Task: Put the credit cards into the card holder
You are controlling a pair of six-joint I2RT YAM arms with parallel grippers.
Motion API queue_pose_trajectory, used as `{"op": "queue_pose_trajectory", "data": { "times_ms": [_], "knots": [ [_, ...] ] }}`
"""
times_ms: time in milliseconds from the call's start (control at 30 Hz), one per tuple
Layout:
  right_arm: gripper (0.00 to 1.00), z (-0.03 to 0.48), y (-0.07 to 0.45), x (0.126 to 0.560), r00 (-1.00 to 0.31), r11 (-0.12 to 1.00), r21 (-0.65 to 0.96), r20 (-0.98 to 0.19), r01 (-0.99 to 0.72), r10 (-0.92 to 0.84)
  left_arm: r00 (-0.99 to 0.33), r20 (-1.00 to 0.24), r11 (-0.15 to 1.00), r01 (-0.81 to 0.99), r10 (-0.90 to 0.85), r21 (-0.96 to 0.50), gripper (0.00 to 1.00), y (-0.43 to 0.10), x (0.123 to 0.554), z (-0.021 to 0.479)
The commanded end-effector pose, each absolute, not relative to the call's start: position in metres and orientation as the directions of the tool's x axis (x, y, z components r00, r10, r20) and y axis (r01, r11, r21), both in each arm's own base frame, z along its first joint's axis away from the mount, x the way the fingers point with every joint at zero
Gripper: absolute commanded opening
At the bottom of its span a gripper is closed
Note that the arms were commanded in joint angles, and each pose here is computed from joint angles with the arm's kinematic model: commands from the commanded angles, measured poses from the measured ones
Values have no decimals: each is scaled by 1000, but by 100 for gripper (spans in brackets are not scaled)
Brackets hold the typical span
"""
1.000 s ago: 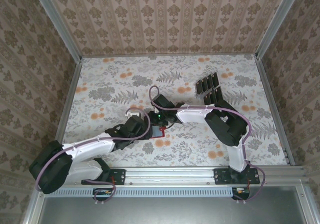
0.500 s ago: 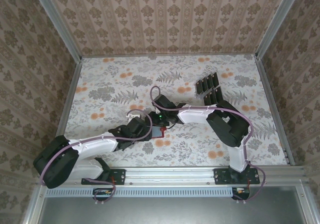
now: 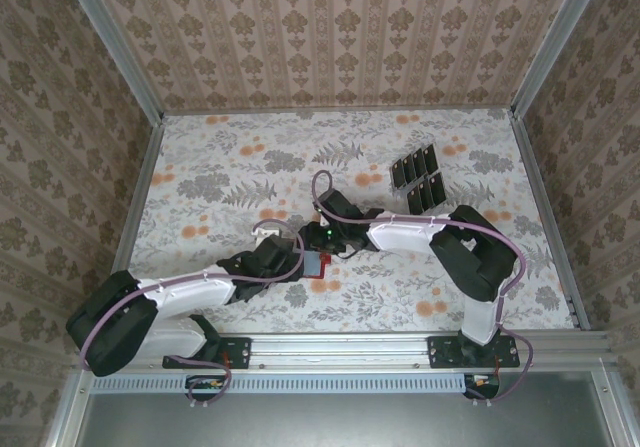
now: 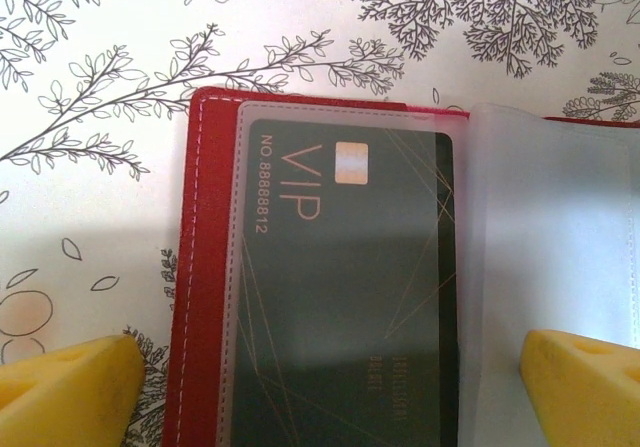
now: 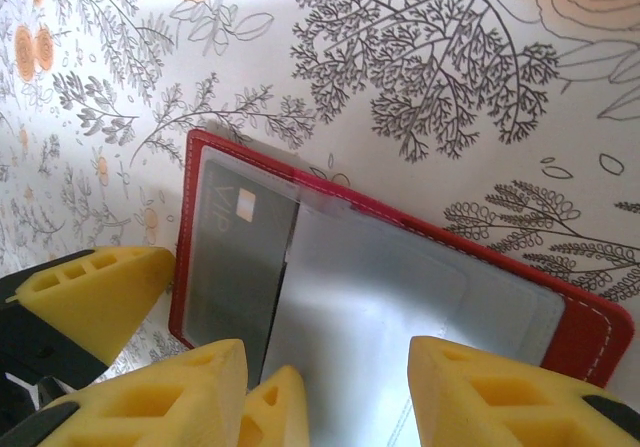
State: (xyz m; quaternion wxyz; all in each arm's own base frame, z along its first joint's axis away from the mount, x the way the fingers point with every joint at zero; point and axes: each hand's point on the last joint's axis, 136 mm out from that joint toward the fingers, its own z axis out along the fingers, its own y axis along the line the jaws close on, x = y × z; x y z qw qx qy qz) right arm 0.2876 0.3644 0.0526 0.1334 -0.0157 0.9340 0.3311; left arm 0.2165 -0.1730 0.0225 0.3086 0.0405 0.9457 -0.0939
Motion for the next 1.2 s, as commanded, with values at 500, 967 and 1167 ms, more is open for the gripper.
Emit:
{"op": "queue_pose_trajectory", "data": {
  "times_ms": [500, 967, 1167],
  "knots": [
    [48, 24, 353, 284, -971, 801, 598, -206, -26, 123, -810, -587, 990, 90, 8, -112, 100, -155, 210, 14],
    [48, 19, 370, 287, -976, 763, 646, -162, 5, 144, -808, -590, 988, 95, 4, -123, 100, -155, 209, 14],
    [48, 30, 377, 291, -973, 731, 682, -168, -2, 155, -793, -609, 985, 101, -4, -139, 100, -156, 211, 25]
  ]
}}
